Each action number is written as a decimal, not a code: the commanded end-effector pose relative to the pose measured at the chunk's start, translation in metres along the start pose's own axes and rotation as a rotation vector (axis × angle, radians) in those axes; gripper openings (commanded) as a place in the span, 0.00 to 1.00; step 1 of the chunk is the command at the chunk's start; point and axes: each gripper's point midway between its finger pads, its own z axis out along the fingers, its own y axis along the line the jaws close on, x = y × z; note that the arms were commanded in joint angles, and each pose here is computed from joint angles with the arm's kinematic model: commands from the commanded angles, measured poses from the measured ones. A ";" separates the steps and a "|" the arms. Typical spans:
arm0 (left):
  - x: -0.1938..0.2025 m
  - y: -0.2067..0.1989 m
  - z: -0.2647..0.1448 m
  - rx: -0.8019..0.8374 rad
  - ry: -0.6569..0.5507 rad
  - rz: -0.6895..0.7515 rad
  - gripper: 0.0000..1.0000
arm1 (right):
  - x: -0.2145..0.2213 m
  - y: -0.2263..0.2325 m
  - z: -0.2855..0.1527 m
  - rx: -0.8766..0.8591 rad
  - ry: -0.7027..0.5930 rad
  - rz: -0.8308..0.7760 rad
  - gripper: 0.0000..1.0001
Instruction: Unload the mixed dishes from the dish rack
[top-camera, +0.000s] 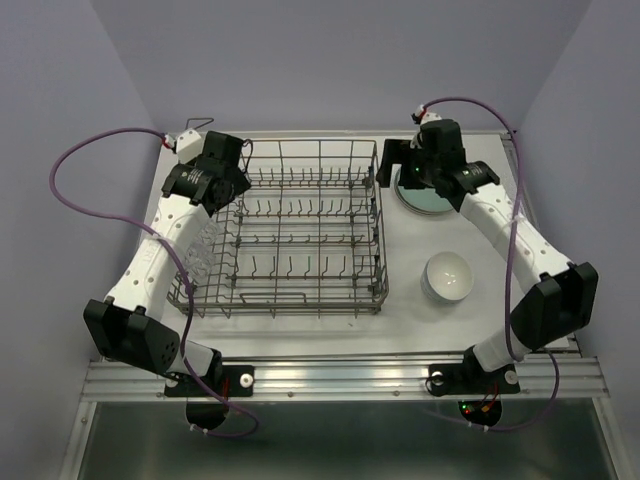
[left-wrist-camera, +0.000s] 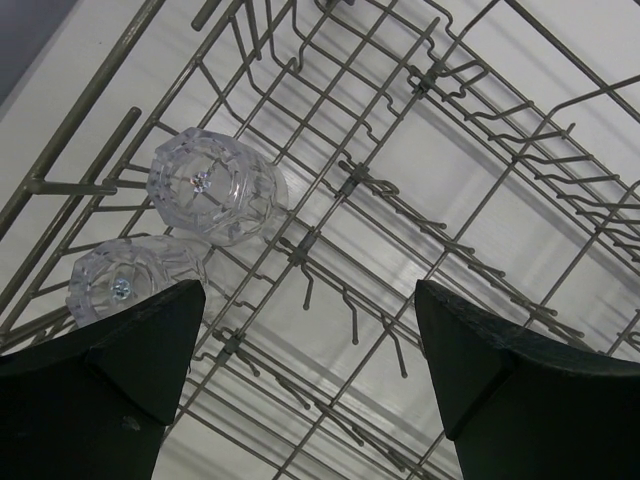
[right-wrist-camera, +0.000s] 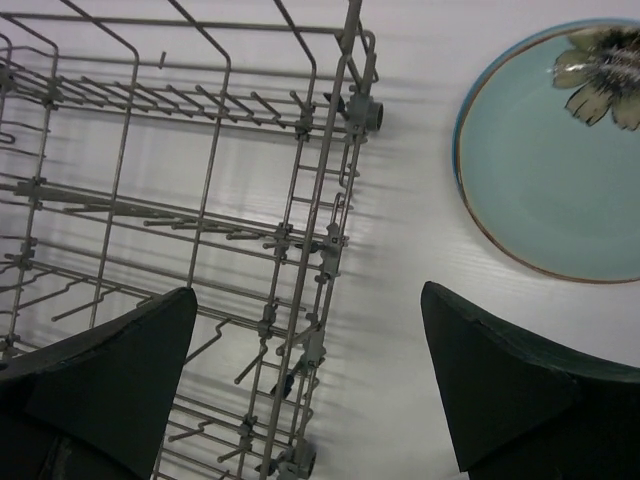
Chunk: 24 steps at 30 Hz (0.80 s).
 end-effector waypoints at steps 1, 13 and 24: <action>0.001 0.019 0.002 -0.080 -0.020 -0.001 0.99 | 0.005 -0.001 0.027 0.062 -0.025 0.089 0.99; 0.012 0.029 0.011 -0.141 -0.009 -0.006 0.99 | 0.043 0.013 0.062 0.046 0.046 0.101 0.47; 0.024 0.046 0.016 -0.225 -0.001 -0.025 0.99 | 0.058 0.013 0.074 0.097 0.073 0.092 0.27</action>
